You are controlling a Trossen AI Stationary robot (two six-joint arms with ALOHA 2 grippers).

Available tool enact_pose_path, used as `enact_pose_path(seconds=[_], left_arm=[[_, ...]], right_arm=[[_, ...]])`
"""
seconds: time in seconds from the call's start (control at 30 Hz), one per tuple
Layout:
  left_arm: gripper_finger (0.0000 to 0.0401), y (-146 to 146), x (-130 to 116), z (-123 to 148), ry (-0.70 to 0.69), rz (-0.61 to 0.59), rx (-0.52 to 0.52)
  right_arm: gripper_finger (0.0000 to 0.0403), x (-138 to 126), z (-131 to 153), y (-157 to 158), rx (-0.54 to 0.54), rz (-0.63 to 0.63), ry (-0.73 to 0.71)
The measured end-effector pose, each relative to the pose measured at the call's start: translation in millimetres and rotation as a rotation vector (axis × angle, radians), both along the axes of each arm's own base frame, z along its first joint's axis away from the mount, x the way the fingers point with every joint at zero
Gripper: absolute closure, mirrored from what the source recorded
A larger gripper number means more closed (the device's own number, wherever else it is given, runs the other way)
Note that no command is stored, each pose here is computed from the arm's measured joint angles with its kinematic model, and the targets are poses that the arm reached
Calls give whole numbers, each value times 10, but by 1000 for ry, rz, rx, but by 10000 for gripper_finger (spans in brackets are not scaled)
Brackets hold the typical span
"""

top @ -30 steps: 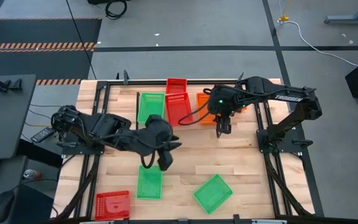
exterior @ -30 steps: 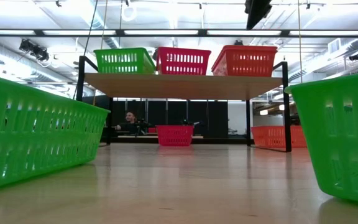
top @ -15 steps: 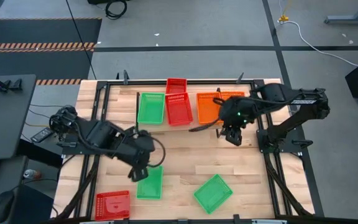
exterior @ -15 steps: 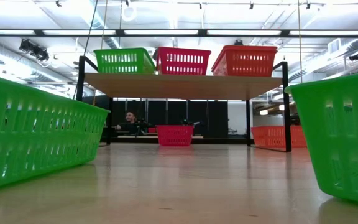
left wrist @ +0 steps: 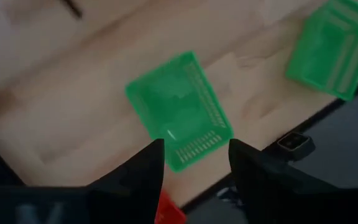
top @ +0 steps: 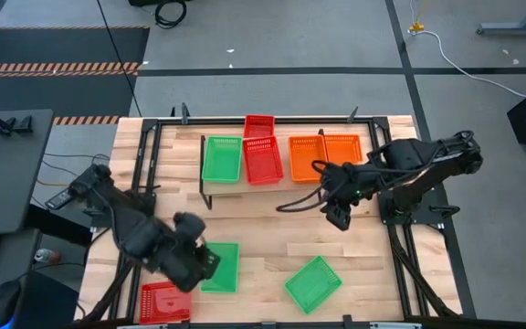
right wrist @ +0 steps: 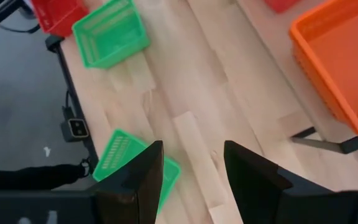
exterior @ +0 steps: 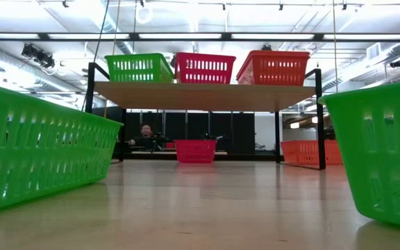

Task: Stack baskets on shelf by color
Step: Stack the bottom red bin on top of the other red bin on the shelf

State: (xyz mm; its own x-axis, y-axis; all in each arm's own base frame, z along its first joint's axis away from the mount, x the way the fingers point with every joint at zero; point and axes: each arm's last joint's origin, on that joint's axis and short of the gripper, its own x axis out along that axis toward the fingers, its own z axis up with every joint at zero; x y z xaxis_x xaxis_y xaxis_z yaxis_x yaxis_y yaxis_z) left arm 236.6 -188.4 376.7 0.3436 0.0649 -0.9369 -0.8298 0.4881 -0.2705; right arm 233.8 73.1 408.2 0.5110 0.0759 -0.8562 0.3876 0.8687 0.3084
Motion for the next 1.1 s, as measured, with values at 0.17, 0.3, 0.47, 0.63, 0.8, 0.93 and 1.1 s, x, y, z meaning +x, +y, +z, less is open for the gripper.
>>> enact_pose_path(seconds=[0.17, 0.3, 0.47, 0.63, 0.8, 0.93, 1.1], left_arm=[[212, -336, -129, -238, -34, 170, -130], [212, -549, -173, -410, -58, 232, -249], [216, -658, -121, -648, 4, 237, -287], [230, -766, -130, -804, 129, 240, -300], [246, -838, -244, -886, 247, 229, -276], [260, -861, -324, -942, 304, 226, -220], [266, -935, -265, -1083, 315, 231, -198]], right_arm=[[227, 5, -8, 46, -18, 60, -3], [227, 1, -13, 76, -36, 107, -3], [227, -28, -21, 121, -53, 181, 11], [227, -82, -32, 206, -70, 237, 28], [227, -119, -34, 282, -74, 271, 31], [227, -151, -38, 331, -73, 287, 40], [227, -165, -38, 356, -67, 257, 41]])
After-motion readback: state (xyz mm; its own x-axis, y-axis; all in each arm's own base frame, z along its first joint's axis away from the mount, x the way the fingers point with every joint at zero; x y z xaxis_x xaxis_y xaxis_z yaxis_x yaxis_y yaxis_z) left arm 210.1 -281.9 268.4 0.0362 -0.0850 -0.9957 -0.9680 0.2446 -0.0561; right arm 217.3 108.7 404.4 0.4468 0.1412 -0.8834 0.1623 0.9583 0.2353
